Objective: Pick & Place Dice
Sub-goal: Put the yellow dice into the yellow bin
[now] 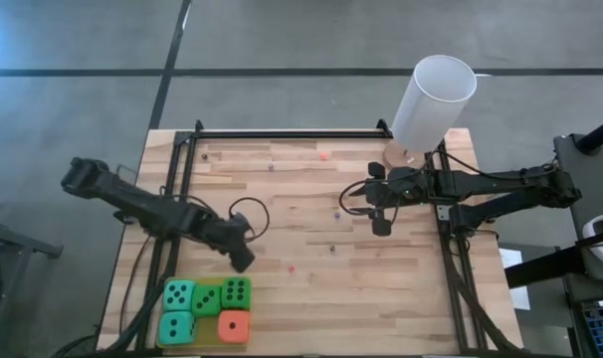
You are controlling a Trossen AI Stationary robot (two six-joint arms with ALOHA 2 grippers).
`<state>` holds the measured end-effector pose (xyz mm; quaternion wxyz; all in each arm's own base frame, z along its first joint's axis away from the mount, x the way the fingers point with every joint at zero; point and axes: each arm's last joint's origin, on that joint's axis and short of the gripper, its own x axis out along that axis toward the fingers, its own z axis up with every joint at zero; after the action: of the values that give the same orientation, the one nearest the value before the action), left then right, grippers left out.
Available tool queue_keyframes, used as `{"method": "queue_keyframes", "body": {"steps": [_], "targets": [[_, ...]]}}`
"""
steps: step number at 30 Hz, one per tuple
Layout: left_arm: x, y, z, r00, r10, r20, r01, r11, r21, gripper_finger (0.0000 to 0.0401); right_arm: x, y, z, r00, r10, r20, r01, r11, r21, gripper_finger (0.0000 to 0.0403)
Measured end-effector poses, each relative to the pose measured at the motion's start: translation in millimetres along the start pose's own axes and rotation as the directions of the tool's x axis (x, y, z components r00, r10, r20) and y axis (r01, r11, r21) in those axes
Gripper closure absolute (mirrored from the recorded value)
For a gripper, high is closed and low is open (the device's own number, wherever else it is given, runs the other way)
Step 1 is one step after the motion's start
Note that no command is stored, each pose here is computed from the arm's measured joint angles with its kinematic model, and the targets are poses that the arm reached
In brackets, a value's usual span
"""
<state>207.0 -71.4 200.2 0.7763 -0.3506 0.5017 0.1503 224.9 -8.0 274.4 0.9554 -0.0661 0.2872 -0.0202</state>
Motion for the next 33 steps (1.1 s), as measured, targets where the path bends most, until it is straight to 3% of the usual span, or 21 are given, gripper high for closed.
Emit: {"method": "queue_keyframes", "body": {"steps": [6,14,21,33], "targets": [[-18.5,-10.9,-22.9,0.993,-0.107,-0.042,0.113,0.977,0.178,0.0343,0.1,0.0,0.0,1.0,0.0,0.0,0.0,1.0,0.0,0.0223],[-25.6,-23.7,-62.5,0.975,-0.157,-0.158,0.201,0.924,0.326,0.0343,0.0,0.0,0.0,1.0,0.0,0.0,0.0,1.0,0.0,0.0223],[-32.8,-37.0,-84.9,0.945,-0.264,-0.191,0.319,0.871,0.373,0.0343,0.0,0.1,0.0,1.0,0.0,0.0,0.0,1.0,0.0,0.0223],[-38.3,-42.4,-101.9,0.92,-0.312,-0.236,0.386,0.824,0.414,0.0342,0.0,0.1,0.0,1.0,0.0,0.0,0.0,1.0,0.0,0.0223]]}}
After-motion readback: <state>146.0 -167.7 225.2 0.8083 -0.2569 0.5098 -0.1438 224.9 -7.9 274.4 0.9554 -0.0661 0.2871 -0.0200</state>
